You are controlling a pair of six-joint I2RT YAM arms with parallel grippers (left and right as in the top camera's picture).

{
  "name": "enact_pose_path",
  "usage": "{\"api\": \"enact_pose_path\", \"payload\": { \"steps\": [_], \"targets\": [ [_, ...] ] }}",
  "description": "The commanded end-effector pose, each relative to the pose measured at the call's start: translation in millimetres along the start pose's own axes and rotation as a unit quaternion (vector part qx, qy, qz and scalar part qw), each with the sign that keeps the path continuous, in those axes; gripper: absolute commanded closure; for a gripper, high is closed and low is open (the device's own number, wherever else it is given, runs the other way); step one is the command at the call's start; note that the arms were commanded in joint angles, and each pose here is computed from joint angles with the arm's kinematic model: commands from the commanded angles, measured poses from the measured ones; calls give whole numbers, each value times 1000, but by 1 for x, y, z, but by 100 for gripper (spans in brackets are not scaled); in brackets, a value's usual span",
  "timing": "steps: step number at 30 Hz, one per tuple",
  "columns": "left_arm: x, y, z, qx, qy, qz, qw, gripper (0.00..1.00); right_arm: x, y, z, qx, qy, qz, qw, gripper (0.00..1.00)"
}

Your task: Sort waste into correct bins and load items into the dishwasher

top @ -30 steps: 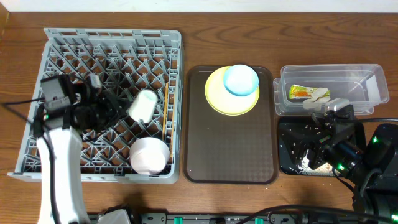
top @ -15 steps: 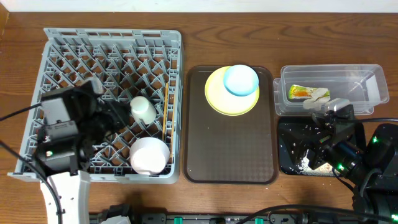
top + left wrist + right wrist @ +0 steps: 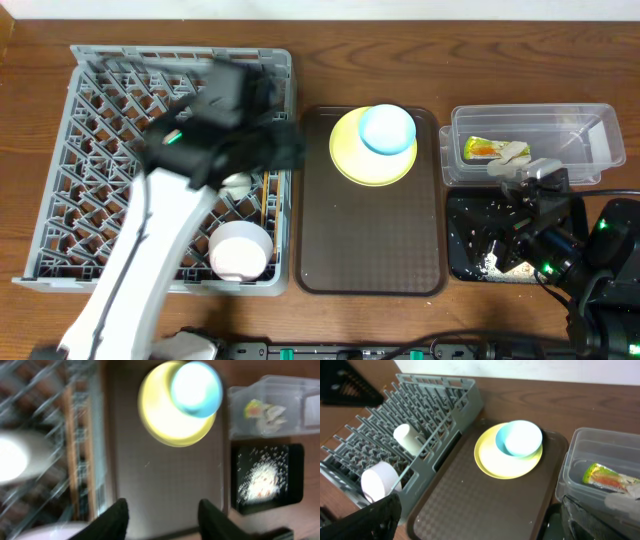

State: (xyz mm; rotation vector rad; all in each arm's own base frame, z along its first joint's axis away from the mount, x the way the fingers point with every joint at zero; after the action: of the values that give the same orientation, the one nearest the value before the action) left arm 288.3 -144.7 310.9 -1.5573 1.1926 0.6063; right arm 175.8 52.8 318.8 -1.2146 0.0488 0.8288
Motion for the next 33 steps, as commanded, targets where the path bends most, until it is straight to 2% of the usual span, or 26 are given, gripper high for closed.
{"api": "enact_pose_path", "payload": {
  "steps": [1, 8, 13, 17, 21, 25, 33],
  "targets": [
    [49, -20, -32, 53, -16, 12, 998, 52, -2, -2, 4, -11, -3, -4, 1000, 1],
    [143, -32, -80, 106, 23, -2, 994, 51, -2, -2, 4, -11, -3, -4, 1000, 1],
    [197, -28, -89, 118, 28, 8, 993, 51, -2, -2, 4, -11, -3, -4, 1000, 1],
    [230, -16, -84, 117, 21, 40, 992, 59, -2, -2, 4, -10, -3, -4, 1000, 1],
    [243, -5, -91, 129, 44, 62, 989, 59, -2, -2, 4, -11, -3, -4, 1000, 1],
    [245, 2, -111, 205, 55, 46, 976, 55, -2, -2, 4, -11, -3, -4, 1000, 1],
    [252, 7, -126, 271, -15, -6, 962, 53, -2, -2, 3, -10, -3, -4, 1000, 1]
  ]
}}
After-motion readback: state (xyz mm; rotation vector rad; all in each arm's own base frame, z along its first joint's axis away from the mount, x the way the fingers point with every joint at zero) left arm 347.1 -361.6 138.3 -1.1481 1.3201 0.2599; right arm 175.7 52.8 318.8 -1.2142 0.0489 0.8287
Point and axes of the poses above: each gripper's point midway between its finger pads, its own x axis out along the fingers, its own z axis along the line the jaws close on, y = z × x, the point moved 6 cm from there along -x, back along the fingers, and after that the axes turned 6 degrees about x, right-handed, at the moved point
